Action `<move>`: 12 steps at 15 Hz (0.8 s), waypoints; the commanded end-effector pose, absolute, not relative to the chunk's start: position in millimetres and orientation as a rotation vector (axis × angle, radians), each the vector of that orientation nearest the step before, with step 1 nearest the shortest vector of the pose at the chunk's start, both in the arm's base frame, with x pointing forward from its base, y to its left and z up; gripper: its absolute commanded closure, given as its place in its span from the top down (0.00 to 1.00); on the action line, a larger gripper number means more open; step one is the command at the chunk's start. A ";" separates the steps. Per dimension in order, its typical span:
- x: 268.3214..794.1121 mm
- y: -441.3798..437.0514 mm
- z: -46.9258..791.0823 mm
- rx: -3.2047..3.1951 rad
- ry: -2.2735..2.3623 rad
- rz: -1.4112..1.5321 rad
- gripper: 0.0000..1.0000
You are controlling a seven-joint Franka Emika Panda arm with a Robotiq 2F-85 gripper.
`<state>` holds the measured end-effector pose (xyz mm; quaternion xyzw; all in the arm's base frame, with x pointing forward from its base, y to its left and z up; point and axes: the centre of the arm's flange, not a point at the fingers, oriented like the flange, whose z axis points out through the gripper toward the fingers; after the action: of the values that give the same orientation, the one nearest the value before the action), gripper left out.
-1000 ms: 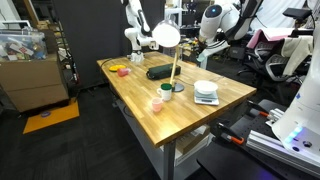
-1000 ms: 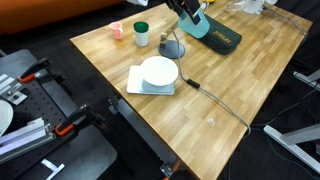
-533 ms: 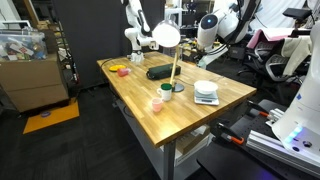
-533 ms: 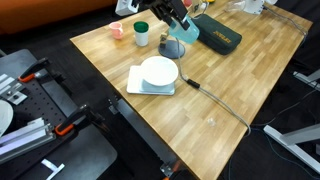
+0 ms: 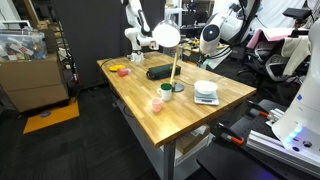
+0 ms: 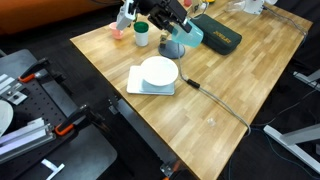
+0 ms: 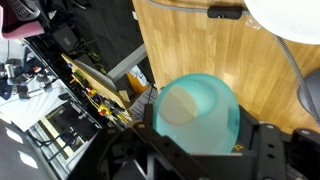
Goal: Pour the contents of the cup into the bowl
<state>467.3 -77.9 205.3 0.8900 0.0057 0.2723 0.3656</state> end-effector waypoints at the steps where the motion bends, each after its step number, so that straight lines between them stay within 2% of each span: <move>1: 446.8 -73.8 197.8 2.261 0.035 0.688 0.52; 6: 432.4 -70.4 188.5 2.241 0.063 0.664 0.52; 12: 440.6 -64.2 186.0 2.117 0.061 0.714 0.52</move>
<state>447.0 -61.3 184.8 0.8593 0.0167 0.2814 0.4267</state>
